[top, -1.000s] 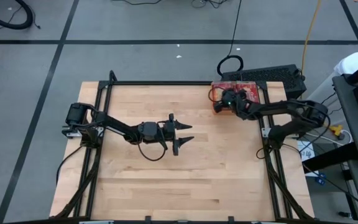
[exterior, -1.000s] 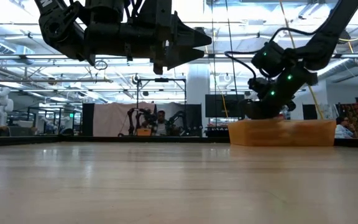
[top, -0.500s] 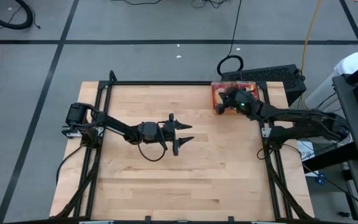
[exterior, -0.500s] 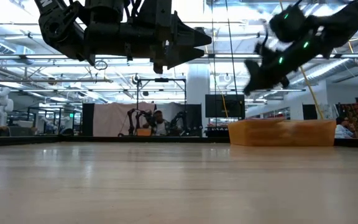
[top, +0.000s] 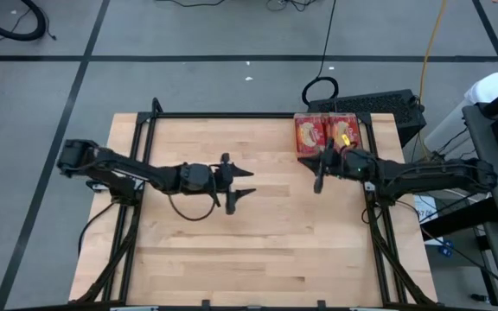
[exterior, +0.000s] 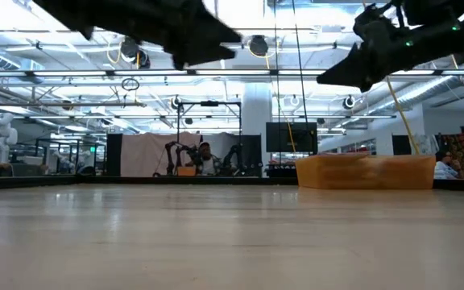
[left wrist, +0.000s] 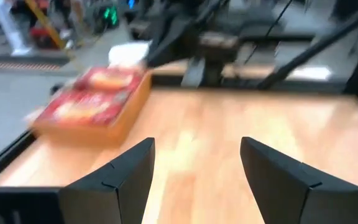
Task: Sort popcorn bags into baskets
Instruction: Return to Home Position
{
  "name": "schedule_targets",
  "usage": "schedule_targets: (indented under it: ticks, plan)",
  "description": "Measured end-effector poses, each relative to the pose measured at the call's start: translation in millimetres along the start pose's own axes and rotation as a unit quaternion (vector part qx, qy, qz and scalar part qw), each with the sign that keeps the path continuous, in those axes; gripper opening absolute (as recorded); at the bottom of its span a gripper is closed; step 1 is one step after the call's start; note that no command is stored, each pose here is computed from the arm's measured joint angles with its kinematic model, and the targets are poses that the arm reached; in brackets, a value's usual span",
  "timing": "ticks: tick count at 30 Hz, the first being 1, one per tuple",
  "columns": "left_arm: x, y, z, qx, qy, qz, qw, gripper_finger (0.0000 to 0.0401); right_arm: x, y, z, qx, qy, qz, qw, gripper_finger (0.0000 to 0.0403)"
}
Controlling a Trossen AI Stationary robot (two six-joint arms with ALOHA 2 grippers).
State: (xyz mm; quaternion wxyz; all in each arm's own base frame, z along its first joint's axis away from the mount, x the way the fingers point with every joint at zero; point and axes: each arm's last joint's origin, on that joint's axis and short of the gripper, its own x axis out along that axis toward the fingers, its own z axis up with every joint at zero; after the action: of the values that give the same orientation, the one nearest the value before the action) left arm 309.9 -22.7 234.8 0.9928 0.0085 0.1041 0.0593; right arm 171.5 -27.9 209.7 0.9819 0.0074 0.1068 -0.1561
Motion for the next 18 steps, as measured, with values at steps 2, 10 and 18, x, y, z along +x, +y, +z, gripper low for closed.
schedule_targets:
  ticks: [2,10,18]
  plan:
    - [-5.3,2.1,-3.4,0.009,0.039,0.016,0.999,0.0239,-1.8,4.4,-6.5,-0.023,0.008,0.014,1.0,0.0]
    - [-11.8,0.1,-21.1,-0.01,0.128,0.041,0.991,0.0239,-7.6,14.8,-31.4,-0.052,0.014,0.06,0.997,0.0]
    - [-27.4,-4.5,-59.9,-0.012,0.08,0.073,0.994,0.0239,-15.5,17.6,-58.5,-0.055,0.01,0.113,0.992,0.0]
